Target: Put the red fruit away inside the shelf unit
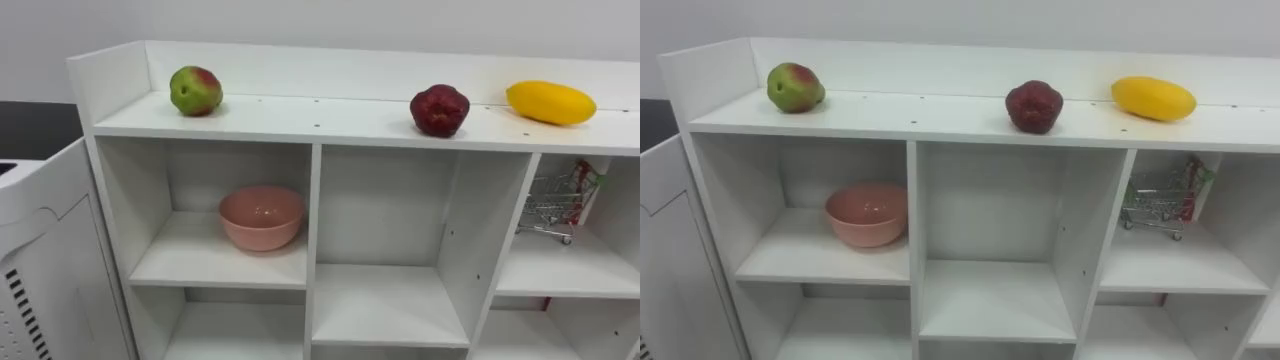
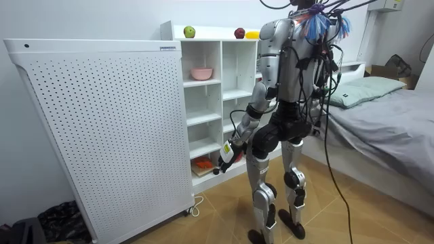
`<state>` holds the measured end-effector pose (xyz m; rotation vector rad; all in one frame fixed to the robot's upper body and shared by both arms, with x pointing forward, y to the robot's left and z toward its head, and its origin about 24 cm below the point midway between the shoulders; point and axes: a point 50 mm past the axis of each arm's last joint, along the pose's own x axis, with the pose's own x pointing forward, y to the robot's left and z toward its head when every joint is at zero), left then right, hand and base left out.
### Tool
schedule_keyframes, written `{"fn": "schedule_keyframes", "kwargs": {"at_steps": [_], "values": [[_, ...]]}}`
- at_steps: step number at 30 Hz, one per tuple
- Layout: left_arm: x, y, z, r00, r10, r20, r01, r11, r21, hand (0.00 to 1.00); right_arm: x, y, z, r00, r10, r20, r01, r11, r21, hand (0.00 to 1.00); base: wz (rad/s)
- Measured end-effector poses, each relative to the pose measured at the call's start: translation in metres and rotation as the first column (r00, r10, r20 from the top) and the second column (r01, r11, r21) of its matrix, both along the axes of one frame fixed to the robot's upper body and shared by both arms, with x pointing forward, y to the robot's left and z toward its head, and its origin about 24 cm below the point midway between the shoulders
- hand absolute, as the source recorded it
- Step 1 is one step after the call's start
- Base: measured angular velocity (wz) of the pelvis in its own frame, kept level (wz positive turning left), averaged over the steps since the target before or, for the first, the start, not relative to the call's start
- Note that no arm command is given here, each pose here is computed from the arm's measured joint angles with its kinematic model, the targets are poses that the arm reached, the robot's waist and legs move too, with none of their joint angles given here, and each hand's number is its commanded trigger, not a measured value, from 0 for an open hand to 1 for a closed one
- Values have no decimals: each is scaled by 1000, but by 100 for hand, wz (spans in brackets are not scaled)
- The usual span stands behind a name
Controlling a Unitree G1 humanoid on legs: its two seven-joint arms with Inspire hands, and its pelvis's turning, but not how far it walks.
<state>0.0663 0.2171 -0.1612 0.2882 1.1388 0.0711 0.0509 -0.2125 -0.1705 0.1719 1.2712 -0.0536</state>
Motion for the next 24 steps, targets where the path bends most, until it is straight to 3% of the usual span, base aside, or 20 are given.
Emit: {"fn": "schedule_keyframes", "kwargs": {"at_steps": [13,24], "values": [[-6,3,-1,999,44,-7,-44,999,9,0,-3,-4,0,1000,-29,2,29,996,-83,0,-1],[-13,8,-1,996,82,-20,-81,995,51,0,-9,-19,2,985,-175,-1,171,965,-198,0,-1]]}}
